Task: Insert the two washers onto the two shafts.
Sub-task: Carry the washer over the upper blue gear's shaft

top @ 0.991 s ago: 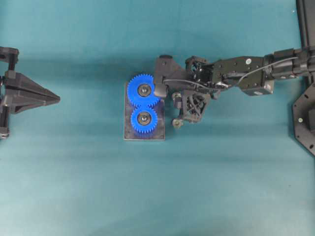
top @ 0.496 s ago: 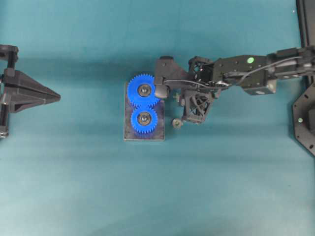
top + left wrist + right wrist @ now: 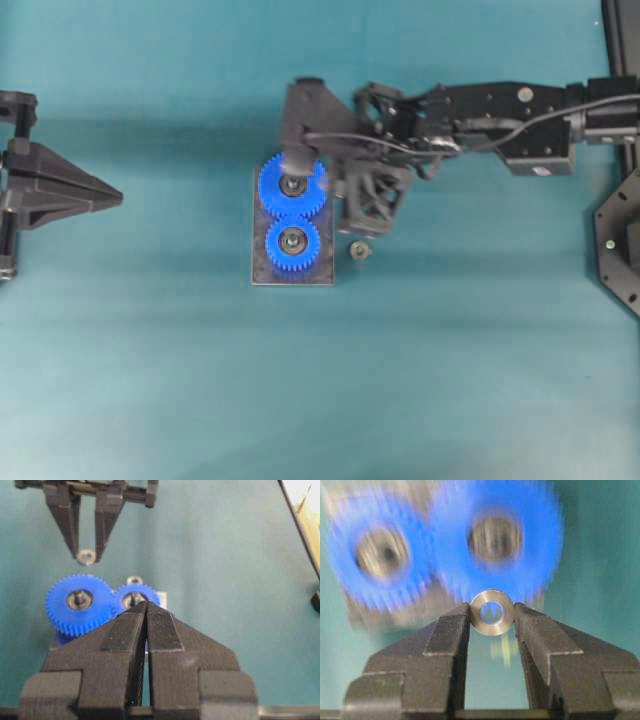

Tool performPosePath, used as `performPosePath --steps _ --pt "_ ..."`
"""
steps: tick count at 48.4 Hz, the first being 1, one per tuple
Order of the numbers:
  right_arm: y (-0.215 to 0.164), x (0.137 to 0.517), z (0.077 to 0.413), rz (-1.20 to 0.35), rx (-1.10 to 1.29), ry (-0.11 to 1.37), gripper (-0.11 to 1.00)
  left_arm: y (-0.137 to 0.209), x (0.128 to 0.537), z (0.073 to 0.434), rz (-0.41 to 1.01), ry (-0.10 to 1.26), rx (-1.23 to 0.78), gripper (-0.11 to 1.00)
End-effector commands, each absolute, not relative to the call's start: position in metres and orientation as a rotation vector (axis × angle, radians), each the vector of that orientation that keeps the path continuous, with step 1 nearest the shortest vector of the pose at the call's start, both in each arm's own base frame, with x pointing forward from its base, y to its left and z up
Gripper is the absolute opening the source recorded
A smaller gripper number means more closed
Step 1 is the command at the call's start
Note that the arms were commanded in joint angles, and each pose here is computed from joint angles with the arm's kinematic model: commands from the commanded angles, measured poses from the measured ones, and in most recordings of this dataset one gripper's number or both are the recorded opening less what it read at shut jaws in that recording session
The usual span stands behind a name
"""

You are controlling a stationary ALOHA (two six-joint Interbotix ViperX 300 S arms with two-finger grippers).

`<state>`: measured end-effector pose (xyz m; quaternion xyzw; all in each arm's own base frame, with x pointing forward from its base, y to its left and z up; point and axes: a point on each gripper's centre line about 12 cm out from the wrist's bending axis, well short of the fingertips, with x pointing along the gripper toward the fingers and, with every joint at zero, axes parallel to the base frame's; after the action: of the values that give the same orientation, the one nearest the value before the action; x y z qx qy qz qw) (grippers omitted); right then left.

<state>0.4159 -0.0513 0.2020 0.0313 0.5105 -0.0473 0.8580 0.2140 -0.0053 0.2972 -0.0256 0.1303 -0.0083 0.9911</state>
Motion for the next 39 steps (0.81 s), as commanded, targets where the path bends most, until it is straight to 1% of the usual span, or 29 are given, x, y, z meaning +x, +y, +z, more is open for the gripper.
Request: performPosePath --steps 1,12,39 --pt "-0.049 0.430 0.221 -0.086 0.048 1.018 0.30 -0.005 0.216 0.305 -0.016 0.237 -0.050 0.00" --pt "-0.048 0.443 0.210 -0.077 0.046 1.065 0.30 -0.005 0.216 0.303 -0.015 0.243 -0.052 0.00" --pt "-0.051 0.447 0.192 -0.083 0.049 1.107 0.30 -0.005 0.214 0.302 -0.017 0.241 -0.053 0.00"
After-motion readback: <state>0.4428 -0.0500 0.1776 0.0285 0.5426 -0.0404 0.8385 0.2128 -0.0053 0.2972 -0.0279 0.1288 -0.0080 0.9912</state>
